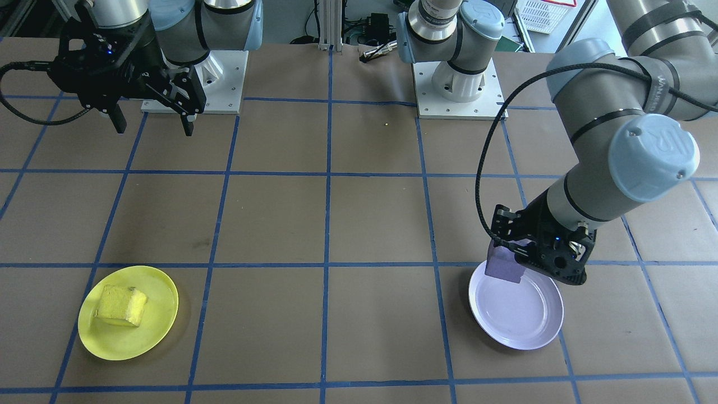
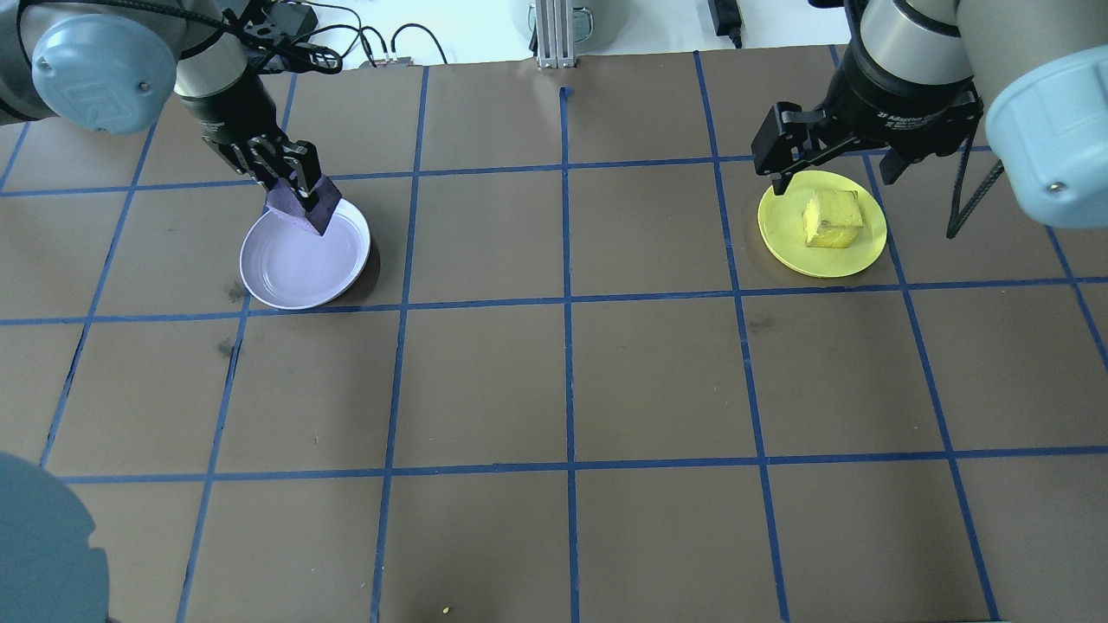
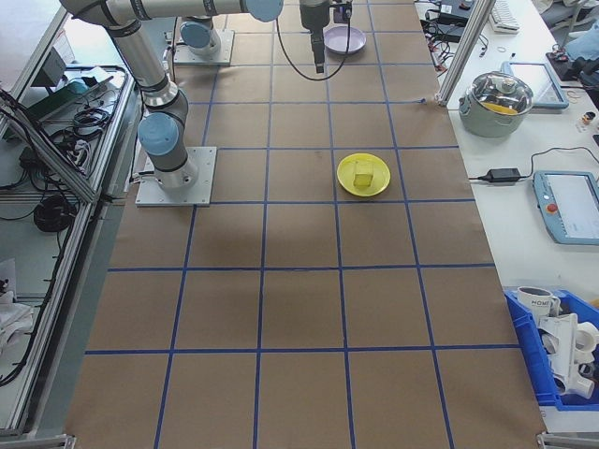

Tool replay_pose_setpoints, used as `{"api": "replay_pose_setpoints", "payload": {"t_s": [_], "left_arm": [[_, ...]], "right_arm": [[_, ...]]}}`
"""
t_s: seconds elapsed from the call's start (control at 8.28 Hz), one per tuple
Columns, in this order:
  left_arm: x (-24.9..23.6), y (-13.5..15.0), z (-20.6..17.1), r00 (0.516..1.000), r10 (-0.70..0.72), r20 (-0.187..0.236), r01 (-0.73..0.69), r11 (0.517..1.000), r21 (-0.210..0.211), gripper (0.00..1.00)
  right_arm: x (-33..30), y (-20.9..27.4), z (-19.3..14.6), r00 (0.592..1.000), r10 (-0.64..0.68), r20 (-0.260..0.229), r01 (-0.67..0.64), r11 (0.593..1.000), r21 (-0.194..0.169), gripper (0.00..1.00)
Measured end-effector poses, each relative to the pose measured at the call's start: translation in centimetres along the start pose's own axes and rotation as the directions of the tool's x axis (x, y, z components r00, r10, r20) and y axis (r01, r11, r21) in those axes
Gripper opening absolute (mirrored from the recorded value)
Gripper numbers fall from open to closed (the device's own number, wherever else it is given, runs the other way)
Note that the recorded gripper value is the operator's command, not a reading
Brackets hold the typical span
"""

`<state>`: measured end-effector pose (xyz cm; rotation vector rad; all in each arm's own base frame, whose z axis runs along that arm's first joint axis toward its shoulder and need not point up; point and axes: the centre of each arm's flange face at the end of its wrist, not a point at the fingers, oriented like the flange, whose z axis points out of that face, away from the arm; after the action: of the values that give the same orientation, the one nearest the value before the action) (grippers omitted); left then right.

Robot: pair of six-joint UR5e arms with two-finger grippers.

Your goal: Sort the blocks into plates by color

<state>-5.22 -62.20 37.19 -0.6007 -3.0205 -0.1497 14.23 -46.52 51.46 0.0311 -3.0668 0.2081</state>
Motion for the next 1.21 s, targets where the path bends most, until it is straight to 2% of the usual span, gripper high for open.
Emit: {"api": "replay_pose_setpoints", "payload": {"t_s": [0.12, 0.24, 0.6, 0.72, 0.85, 0.97, 1.21], "left_arm": [[-2.3, -0.3, 0.9, 1.0, -0.029, 0.005, 0.029, 1.0, 0.01, 0.0], [-4.3, -0.7, 2.4, 0.999, -0.053, -0.002, 0.053, 0.999, 0.0, 0.0], [-7.6, -0.9, 6.7, 0.996, -0.084, -0.035, 0.082, 0.995, -0.058, 0.0], [-8.2, -1.3, 8.1, 0.995, -0.088, -0.046, 0.084, 0.994, -0.075, 0.08], [-8.5, -1.7, 9.6, 0.994, -0.09, -0.059, 0.084, 0.992, -0.093, 0.57], [-8.7, -2.0, 10.9, 0.993, -0.093, -0.071, 0.085, 0.99, -0.109, 1.0], [-8.9, -2.2, 11.5, 0.992, -0.102, -0.071, 0.094, 0.989, -0.114, 1.0]], "right_arm": [[0.0, 0.0, 0.1, 1.0, 0.0, 0.0, 0.0, 1.0, -0.002, 1.0], [0.0, 0.0, 0.1, 1.0, 0.0, 0.0, 0.0, 1.0, -0.003, 1.0], [0.0, 0.1, 0.2, 1.0, 0.0, 0.0, 0.0, 1.0, -0.004, 1.0], [0.0, 0.0, 0.2, 1.0, 0.0, 0.0, 0.0, 1.0, -0.004, 1.0], [0.0, 0.1, 0.2, 1.0, -0.001, 0.0, 0.001, 1.0, -0.004, 1.0], [0.0, 0.0, 0.2, 1.0, -0.001, 0.0, 0.001, 1.0, -0.004, 1.0], [0.0, 0.0, 0.2, 1.0, -0.001, 0.0, 0.001, 1.0, -0.004, 1.0]]}}
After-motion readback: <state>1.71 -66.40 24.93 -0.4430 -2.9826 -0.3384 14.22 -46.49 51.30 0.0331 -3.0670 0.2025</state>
